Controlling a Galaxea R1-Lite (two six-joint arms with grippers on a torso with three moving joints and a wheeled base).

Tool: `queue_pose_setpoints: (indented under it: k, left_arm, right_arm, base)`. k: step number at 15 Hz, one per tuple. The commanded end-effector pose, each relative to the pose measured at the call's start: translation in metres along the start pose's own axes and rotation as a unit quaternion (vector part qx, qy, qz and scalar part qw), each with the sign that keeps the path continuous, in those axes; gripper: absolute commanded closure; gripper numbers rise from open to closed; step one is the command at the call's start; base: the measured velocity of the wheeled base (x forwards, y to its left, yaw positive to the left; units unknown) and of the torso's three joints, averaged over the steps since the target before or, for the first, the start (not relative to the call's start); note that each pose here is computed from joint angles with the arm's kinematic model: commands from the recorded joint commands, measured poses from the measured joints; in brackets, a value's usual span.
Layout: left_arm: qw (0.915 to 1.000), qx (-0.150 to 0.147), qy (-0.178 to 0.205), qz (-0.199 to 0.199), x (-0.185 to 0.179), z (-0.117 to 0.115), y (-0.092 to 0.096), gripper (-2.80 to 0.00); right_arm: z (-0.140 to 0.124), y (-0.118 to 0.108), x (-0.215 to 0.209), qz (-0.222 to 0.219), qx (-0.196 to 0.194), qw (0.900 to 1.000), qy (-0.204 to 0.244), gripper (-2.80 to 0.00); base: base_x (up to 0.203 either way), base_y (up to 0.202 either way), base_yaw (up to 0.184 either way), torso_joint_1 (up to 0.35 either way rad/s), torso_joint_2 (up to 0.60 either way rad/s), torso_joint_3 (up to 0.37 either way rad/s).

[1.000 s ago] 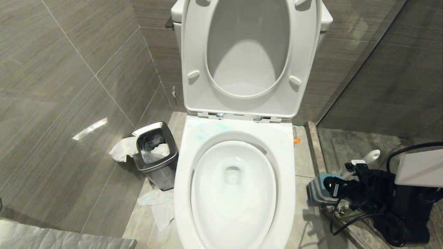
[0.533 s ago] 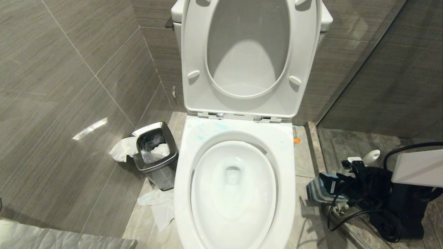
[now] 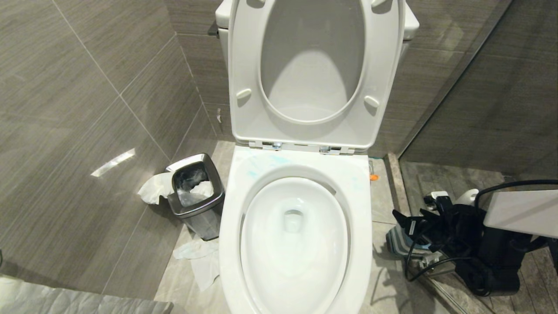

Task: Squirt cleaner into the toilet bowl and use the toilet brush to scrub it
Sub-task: Pour in the cleaning agent

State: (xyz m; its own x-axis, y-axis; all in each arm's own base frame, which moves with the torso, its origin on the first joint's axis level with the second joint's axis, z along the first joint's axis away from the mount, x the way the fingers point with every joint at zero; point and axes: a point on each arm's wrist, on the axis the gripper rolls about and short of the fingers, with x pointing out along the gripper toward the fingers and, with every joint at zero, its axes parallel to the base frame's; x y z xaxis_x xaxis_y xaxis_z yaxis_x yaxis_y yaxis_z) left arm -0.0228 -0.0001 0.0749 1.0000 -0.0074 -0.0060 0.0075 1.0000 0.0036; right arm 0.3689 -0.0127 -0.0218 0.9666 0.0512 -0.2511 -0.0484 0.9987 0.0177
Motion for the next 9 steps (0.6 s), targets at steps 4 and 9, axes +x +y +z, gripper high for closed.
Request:
queue_pose_setpoints:
  k: [4, 9]
  left_arm:
    - [1.0, 0.0, 0.002, 0.001, 0.0, -0.001, 0.0, 0.0]
    - [1.0, 0.0, 0.002, 0.0, 0.0, -0.001, 0.0, 0.0]
  right_arm:
    - [-0.022, 0.001, 0.017, 0.006, -0.003, 1.0, 0.01, -2.8]
    - [-0.026, 0.0, 0.036, 0.007, -0.006, 1.0, -0.01, -2.8]
  base:
    - [0.0, 0.0, 0.0, 0.0, 0.0, 0.0]
    - [0.0, 0.0, 0.0, 0.0, 0.0, 0.0]
